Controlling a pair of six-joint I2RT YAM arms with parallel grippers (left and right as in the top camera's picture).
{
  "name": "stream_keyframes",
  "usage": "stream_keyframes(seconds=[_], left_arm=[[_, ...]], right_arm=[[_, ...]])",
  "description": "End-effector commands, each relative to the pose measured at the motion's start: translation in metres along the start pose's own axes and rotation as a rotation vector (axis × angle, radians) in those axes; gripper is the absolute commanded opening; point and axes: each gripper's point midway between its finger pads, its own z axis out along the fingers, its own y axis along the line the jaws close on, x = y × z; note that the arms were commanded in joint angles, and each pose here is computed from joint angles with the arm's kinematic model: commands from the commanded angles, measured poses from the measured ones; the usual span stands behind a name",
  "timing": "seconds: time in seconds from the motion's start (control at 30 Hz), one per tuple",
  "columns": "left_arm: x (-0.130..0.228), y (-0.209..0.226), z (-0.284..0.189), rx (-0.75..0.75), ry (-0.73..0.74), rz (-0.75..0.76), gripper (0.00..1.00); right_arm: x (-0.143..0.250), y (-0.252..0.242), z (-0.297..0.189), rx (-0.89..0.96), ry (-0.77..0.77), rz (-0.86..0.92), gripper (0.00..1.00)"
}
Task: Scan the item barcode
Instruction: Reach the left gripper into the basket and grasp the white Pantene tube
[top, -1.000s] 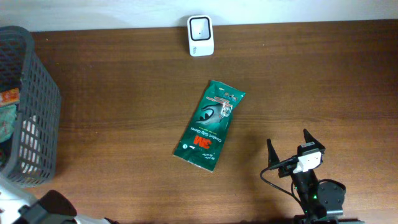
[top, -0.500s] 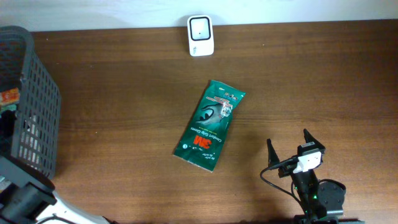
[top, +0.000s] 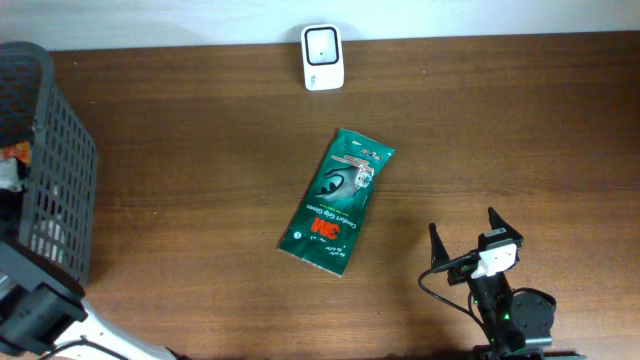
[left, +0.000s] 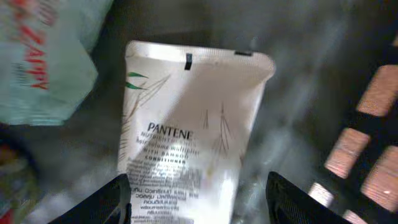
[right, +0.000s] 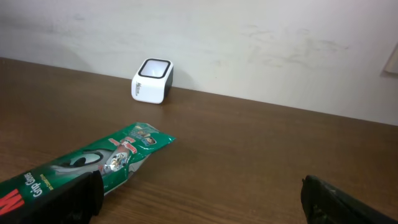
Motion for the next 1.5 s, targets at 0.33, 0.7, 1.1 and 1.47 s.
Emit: stream_keyframes(seconds=[0.33, 0.7, 1.1, 1.47], left_arm=[[0.022, 0.001, 0.050, 0.023, 0.124, 0.009, 0.43], [0.023, 0.009, 0.066, -0.004, 0.160, -0.001, 0.00], [-0.081, -0.031, -0.060, 0.143, -0.120, -0.017, 0.00], [-0.067, -0.023, -0.026, 0.051, -0.002, 0.001, 0.50]], right_arm=[[0.003, 0.000, 0.000, -0.002, 0.002, -0.003, 0.98], [0.003, 0.000, 0.000, -0.002, 0.002, -0.003, 0.98], [0.003, 0.000, 0.000, -0.002, 0.002, -0.003, 0.98], [0.003, 0.000, 0.000, -0.002, 0.002, -0.003, 0.98]])
